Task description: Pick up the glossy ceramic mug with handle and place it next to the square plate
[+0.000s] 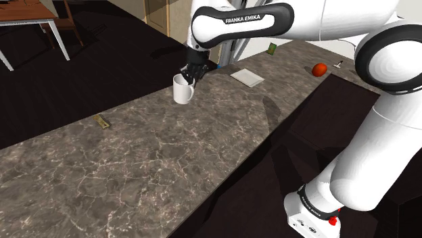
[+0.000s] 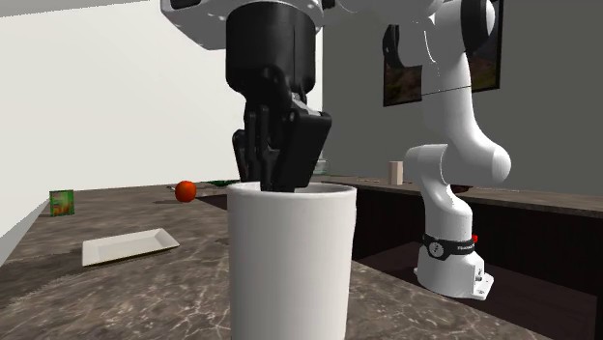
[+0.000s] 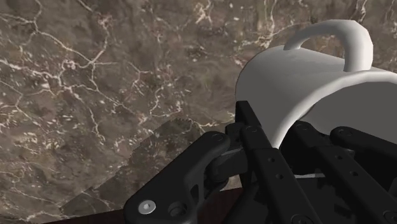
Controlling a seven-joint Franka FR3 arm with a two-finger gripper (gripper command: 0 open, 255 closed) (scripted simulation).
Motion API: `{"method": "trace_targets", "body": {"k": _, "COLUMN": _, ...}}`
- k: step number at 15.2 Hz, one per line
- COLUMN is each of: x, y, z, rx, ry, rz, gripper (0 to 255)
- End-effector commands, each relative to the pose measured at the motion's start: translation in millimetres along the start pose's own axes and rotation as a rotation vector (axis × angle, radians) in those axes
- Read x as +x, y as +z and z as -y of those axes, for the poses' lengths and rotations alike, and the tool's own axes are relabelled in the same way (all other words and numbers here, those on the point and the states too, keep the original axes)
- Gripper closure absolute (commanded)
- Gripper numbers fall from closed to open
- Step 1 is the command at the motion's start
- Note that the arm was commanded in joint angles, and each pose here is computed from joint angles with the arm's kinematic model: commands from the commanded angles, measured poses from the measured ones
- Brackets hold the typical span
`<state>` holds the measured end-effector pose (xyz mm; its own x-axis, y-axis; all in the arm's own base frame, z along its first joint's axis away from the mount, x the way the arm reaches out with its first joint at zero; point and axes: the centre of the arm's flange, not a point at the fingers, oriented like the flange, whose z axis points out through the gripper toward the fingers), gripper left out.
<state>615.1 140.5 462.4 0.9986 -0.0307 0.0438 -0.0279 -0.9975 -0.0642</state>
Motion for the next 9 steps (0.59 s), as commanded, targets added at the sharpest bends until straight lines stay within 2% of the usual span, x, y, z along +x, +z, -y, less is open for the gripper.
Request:
{"method": "trace_targets", "body": {"k": 1, "x": 0.5, "y": -11.1, "z": 0.8, "rx": 0.000, "ry": 0.000, "rz": 0.000, "gripper": 255}}
{"method": "trace_targets", "body": {"k": 9, "x": 2.4, "y": -53.2, "z": 3.5, "rx": 0.000, "ry": 0.000, "rz": 0.000, "gripper": 255}}
